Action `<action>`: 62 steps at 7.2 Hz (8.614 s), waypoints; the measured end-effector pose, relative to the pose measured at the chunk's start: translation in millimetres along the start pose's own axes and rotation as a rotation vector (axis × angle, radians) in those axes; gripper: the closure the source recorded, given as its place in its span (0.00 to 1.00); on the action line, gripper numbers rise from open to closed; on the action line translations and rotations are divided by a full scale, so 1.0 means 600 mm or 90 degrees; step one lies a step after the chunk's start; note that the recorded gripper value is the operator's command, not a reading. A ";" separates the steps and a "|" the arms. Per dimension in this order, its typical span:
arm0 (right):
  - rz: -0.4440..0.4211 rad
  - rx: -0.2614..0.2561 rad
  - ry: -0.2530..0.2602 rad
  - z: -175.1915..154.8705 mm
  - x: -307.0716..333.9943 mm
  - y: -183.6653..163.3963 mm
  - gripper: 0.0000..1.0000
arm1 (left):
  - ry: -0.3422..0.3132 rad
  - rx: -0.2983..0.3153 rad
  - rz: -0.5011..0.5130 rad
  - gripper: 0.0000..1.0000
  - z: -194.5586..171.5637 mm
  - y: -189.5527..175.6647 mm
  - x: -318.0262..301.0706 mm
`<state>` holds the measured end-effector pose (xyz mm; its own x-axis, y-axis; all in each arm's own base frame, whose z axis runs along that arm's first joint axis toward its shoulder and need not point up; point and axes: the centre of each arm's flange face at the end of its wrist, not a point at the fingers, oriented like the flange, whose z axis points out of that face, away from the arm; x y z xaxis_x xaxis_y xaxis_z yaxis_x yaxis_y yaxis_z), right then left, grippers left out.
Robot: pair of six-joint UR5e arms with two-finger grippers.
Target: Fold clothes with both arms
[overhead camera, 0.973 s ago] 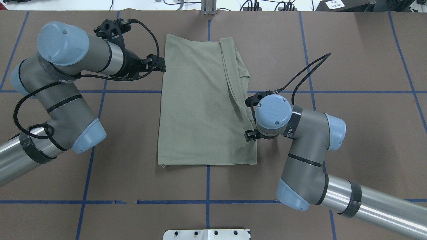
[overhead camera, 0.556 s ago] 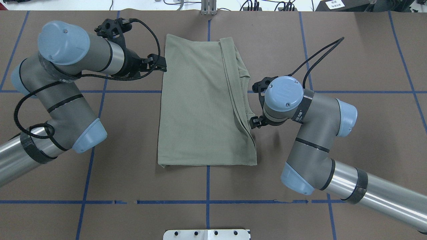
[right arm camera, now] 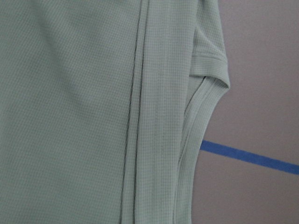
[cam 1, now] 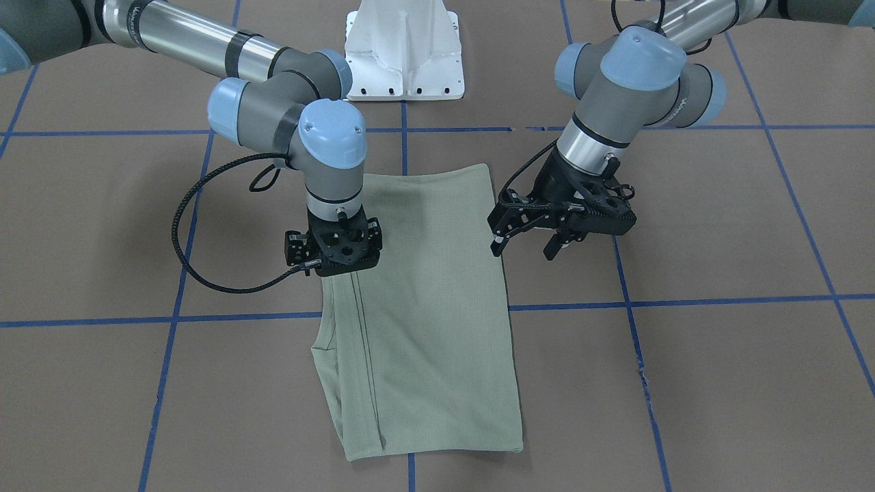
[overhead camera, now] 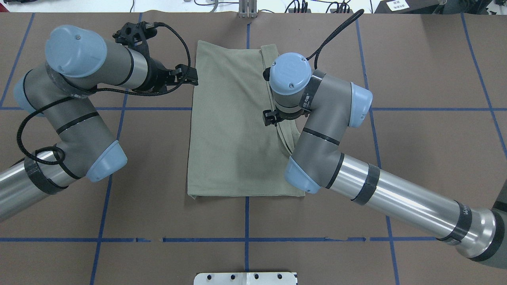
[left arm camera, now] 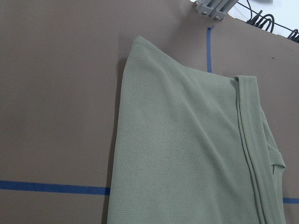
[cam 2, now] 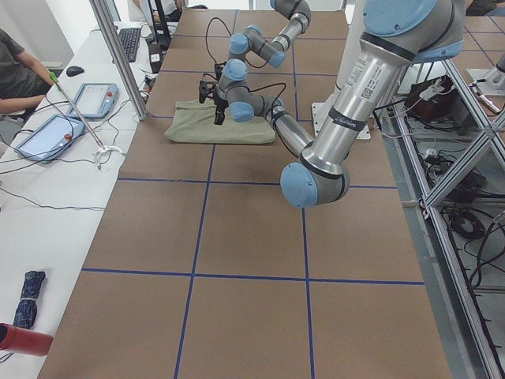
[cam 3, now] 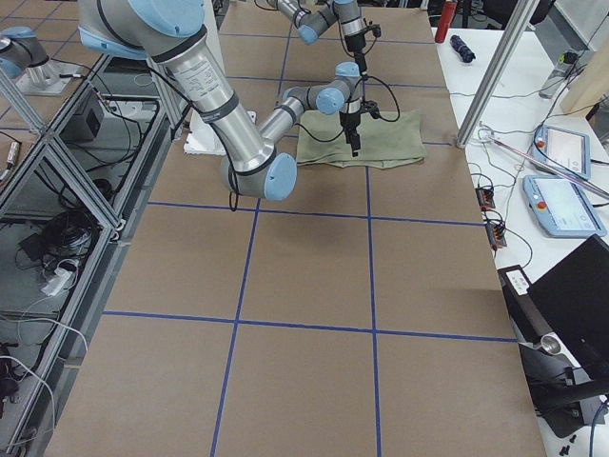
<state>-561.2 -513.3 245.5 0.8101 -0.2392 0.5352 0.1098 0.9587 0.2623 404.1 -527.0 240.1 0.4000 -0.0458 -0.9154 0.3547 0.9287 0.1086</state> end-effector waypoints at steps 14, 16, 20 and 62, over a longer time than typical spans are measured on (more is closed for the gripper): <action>0.035 -0.086 -0.005 0.066 0.115 0.033 0.00 | 0.010 -0.003 -0.021 0.00 -0.001 0.007 0.016; 0.039 -0.091 0.001 0.078 0.143 0.049 0.00 | 0.013 -0.006 -0.028 0.00 0.000 0.012 0.022; 0.029 -0.053 -0.033 0.004 0.123 -0.017 0.00 | 0.015 -0.007 -0.027 0.00 0.000 0.014 0.027; -0.010 0.033 -0.006 0.072 0.144 -0.328 0.00 | 0.073 0.011 -0.006 0.00 -0.060 0.020 0.073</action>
<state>-537.4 -729.4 274.9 0.8029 -0.2554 0.5387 0.0923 0.9459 0.3109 395.2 -504.7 187.2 0.2985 -0.0107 -0.9544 0.3728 0.9218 0.1063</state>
